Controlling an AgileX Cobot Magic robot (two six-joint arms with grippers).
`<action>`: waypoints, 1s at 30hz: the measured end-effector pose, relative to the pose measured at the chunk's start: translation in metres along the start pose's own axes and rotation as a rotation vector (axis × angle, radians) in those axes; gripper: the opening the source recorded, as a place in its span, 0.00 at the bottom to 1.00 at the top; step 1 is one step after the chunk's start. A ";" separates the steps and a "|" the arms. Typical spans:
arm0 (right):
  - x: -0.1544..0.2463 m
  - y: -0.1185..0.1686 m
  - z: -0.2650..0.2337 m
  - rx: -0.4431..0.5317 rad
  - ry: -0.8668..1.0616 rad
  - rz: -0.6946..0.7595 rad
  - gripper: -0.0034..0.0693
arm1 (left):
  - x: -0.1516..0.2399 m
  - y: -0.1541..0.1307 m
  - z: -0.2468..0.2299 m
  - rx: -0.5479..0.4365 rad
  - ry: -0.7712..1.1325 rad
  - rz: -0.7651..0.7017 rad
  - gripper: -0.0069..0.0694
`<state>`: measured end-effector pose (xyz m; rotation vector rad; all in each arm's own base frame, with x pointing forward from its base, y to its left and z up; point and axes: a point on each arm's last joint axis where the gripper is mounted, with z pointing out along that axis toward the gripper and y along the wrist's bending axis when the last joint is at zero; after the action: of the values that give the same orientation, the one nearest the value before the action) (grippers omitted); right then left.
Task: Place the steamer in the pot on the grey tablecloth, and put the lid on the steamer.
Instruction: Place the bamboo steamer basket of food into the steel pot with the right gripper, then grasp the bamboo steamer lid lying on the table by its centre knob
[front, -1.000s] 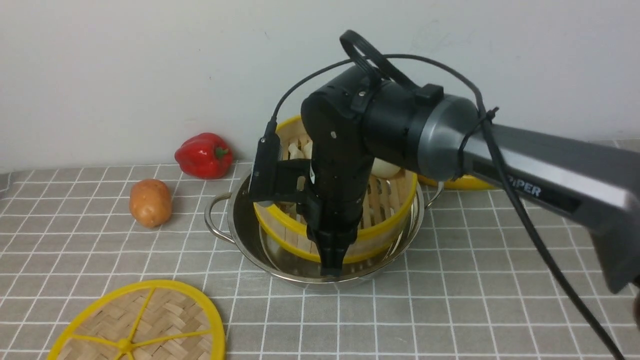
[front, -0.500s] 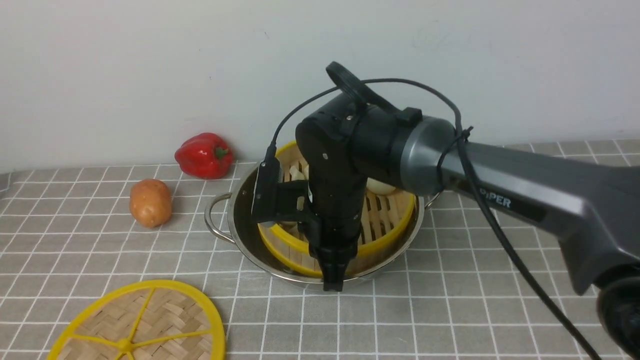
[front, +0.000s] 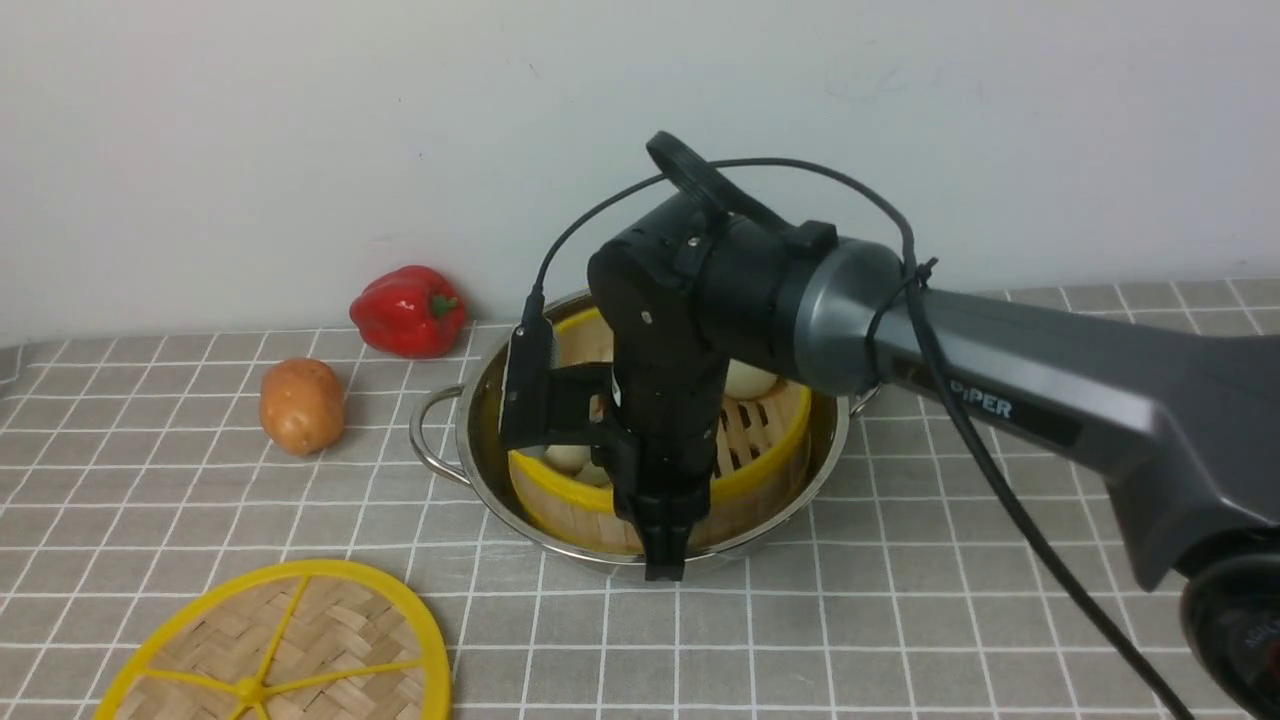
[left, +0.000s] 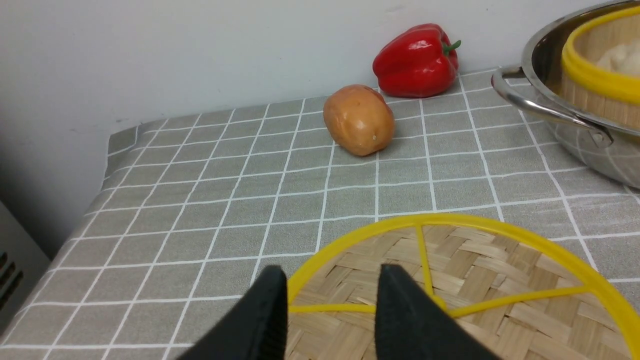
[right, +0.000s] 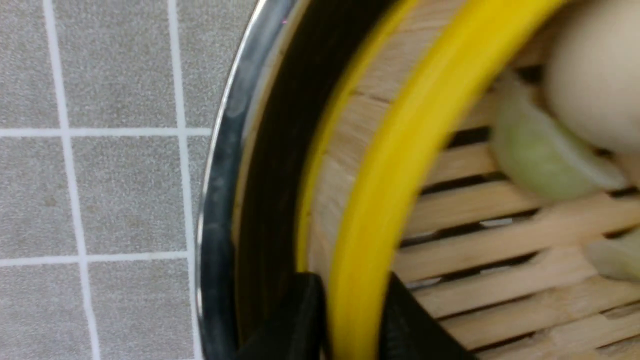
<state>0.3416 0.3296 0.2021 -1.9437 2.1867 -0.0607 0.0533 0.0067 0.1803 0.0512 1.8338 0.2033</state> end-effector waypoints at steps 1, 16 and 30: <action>0.000 0.000 0.000 0.001 0.001 -0.002 0.32 | 0.000 0.000 0.000 0.000 0.000 0.000 0.41; -0.002 -0.005 -0.021 0.052 -0.039 -0.009 0.53 | 0.000 0.000 0.000 0.000 0.000 0.000 0.41; -0.015 -0.032 -0.148 0.309 -0.350 0.297 0.23 | 0.000 0.000 0.000 0.000 0.000 0.000 0.41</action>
<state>0.3467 0.3242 0.3539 -1.3390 2.0605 -0.0091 0.0533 0.0067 0.1803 0.0512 1.8338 0.2033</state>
